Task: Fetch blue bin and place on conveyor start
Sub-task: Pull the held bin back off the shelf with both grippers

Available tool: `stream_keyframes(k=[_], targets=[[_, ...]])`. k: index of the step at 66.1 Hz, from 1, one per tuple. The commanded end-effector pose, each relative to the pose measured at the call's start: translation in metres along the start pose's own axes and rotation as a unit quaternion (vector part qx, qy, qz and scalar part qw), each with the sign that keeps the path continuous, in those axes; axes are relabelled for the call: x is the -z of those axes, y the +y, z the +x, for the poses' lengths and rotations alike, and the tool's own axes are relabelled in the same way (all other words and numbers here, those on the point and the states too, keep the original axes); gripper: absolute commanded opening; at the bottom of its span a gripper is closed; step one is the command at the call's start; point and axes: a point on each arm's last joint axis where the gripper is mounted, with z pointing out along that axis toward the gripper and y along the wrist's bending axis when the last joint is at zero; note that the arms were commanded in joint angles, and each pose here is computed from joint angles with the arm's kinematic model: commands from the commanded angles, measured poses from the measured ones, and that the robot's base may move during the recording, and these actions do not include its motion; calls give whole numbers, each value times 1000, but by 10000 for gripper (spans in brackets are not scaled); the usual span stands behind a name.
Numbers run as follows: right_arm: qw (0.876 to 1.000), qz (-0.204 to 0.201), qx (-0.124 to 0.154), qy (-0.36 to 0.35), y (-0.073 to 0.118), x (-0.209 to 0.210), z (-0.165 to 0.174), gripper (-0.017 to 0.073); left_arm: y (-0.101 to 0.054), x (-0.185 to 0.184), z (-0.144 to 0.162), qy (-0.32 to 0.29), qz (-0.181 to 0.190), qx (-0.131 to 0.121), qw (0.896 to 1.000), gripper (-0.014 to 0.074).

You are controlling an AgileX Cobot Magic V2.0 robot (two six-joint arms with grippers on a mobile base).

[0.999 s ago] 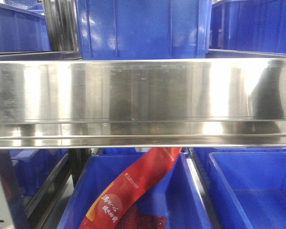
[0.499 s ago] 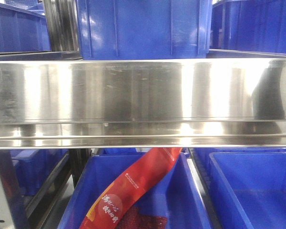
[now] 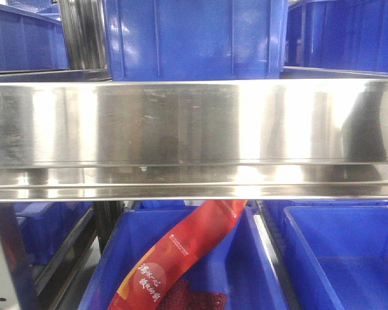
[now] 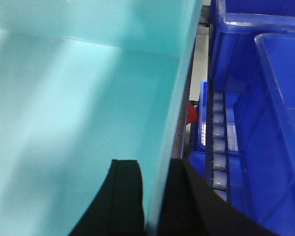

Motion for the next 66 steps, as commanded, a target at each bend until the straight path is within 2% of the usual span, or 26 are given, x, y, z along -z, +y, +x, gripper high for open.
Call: stream_keyframes(k=[1, 17, 66], targets=[[1000, -8, 8, -28, 2, 7, -6, -153, -7, 11, -11, -61, 32, -1, 998, -111], [1000, -8, 8, -28, 2, 7, -6, -153, -9, 12, -18, -96, 40, 0, 995, -111], [1000, -8, 8, -28, 2, 7, -6, -153, -9, 11, -18, -95, 40, -1, 995, -111]])
